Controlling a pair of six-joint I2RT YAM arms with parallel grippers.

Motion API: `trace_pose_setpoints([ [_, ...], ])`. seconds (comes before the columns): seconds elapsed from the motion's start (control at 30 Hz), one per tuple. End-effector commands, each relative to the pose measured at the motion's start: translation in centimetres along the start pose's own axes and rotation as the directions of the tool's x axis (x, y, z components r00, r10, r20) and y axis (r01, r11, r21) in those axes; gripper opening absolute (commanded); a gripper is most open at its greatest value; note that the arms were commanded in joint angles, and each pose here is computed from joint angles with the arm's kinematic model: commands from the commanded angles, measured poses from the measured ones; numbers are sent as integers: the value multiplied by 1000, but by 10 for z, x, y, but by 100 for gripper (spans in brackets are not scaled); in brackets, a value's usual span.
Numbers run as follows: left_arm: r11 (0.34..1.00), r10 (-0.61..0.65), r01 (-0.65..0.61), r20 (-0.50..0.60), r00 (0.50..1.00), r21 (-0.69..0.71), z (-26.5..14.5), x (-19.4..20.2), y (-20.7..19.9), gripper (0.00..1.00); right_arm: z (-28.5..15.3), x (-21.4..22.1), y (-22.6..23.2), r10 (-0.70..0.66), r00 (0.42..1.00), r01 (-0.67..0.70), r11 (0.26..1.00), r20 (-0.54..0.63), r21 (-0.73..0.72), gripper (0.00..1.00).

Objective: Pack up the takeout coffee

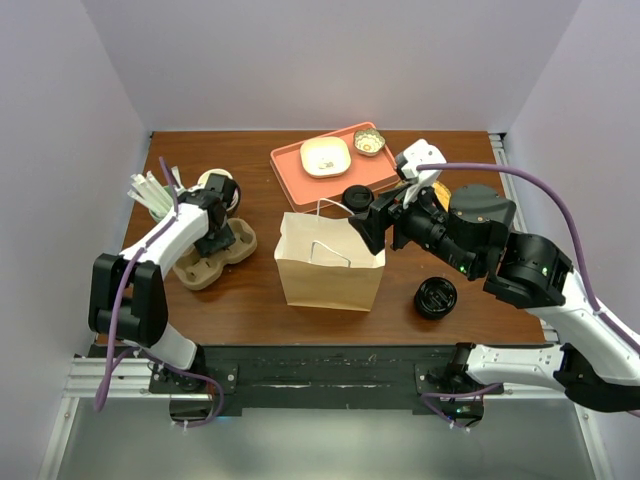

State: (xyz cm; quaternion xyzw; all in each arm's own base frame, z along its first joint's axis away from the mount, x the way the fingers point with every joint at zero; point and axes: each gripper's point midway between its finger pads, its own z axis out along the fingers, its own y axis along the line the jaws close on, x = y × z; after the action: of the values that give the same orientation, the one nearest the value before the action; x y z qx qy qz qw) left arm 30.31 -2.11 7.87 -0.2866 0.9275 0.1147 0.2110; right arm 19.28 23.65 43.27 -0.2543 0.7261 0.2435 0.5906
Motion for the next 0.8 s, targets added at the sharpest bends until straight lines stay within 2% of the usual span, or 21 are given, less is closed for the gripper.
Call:
trace_pose_setpoints([
  [0.0,1000,-7,6,50,999,14,-11,-20,-3,35,1,-9,5,24,999,-23,999,43,-22,72],
  [0.03,1000,-2,2,41,999,7,-10,-18,-2,49,1,-8,5,24,999,-23,1000,42,-21,72],
  [0.1,1000,16,-16,24,1000,-3,-8,-15,-1,56,0,-8,5,24,999,-23,999,41,-22,72],
  [0.17,1000,29,-29,4,1000,-8,-5,-11,-2,58,-1,-9,4,22,999,-21,1000,44,-21,72],
  [0.5,1000,16,-16,-8,1000,14,-4,-7,-5,53,-2,-9,4,13,999,-12,1000,44,-22,72],
  [0.7,1000,-2,2,11,1000,-5,-16,-14,1,35,-2,-8,3,1,999,-1,1000,43,-20,72],
  [0.77,1000,-13,13,22,1000,-10,-23,-20,2,34,-3,-9,3,0,999,1,1000,45,-23,72],
])
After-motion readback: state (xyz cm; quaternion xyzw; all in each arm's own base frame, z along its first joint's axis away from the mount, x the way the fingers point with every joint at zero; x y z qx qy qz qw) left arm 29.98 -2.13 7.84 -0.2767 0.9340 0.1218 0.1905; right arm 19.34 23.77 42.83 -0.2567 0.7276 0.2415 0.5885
